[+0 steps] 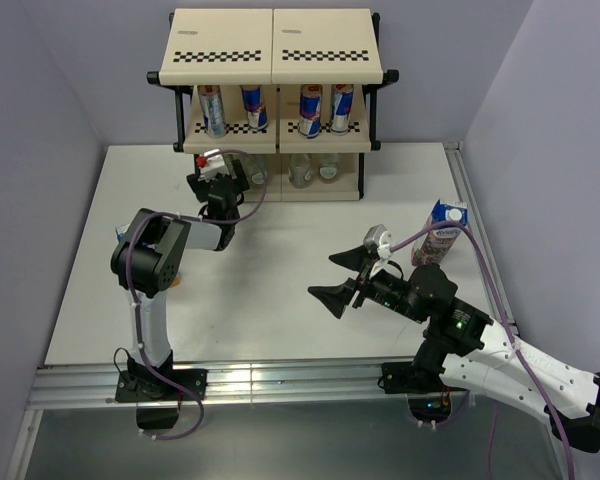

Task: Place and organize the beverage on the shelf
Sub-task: Pick up the drink from the center of the board, then place the drink on the shelf.

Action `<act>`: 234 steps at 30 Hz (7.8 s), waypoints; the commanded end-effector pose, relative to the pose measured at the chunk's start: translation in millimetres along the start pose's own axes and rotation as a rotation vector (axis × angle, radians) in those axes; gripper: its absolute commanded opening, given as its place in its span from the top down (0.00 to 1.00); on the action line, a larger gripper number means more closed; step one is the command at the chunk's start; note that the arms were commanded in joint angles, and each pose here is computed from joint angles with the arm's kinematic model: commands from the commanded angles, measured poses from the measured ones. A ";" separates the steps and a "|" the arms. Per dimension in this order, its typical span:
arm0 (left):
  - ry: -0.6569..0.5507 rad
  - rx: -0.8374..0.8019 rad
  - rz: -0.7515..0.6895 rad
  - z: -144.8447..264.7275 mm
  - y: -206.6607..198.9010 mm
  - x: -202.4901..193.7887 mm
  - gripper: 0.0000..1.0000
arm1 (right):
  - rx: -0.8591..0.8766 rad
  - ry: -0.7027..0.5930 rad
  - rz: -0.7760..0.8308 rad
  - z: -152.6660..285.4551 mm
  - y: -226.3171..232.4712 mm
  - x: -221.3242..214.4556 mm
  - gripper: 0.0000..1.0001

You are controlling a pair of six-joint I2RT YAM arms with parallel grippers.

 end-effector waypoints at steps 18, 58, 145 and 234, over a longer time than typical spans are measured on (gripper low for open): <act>0.002 0.068 0.107 47.3 -14.1 46.3 0.00 | -0.031 -0.024 0.018 -2.1 -3.7 2.6 0.04; 0.523 -0.237 0.183 308.6 36.9 201.2 0.01 | -1.255 0.297 -0.207 51.7 -107.7 -4.9 0.00; 0.681 -1.537 0.228 327.3 -84.0 141.6 0.01 | 0.184 0.009 -0.005 -2.2 -66.6 217.2 1.00; 0.398 -0.473 0.115 304.7 12.4 241.7 0.00 | -0.801 -0.950 0.423 -24.7 -167.7 371.4 1.00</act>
Point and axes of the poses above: each gripper's point midway between its finger pads, its own z axis back along the fingers, its own y axis along the line the jaws close on, x = y × z, the point moved 9 cm from there along z, back along the fingers, and after that the axes turned 12 degrees about z, right-handed, at the moved point
